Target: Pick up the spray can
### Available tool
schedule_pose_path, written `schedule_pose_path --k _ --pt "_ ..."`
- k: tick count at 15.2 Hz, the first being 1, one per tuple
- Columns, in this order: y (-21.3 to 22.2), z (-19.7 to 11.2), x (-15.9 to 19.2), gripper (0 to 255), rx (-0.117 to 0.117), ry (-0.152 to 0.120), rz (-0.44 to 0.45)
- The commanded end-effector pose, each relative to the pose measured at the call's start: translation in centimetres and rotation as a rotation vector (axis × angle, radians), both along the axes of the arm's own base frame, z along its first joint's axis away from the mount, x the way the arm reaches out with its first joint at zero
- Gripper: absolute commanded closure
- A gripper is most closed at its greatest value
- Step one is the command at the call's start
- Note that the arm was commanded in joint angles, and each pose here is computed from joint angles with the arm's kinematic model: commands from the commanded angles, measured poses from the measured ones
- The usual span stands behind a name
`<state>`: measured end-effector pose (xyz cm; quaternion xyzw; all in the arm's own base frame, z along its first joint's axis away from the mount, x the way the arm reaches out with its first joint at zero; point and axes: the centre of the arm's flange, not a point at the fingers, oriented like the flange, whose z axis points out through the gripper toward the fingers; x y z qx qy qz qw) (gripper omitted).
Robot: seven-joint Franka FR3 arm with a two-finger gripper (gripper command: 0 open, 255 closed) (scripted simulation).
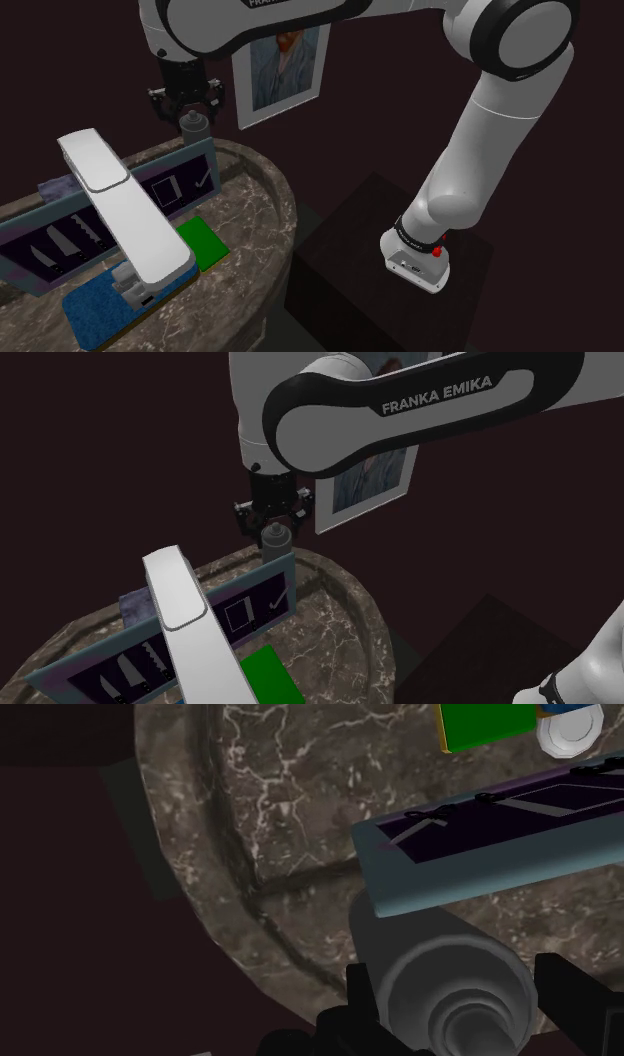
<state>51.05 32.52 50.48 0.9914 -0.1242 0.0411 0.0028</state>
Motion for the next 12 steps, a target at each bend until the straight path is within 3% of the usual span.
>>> schedule_pose_path --k 1,12 --pt "0.0 -0.1 0.0 255 -0.001 0.002 -0.001" --pt "0.0 4.7 0.0 255 -0.001 0.002 0.000"
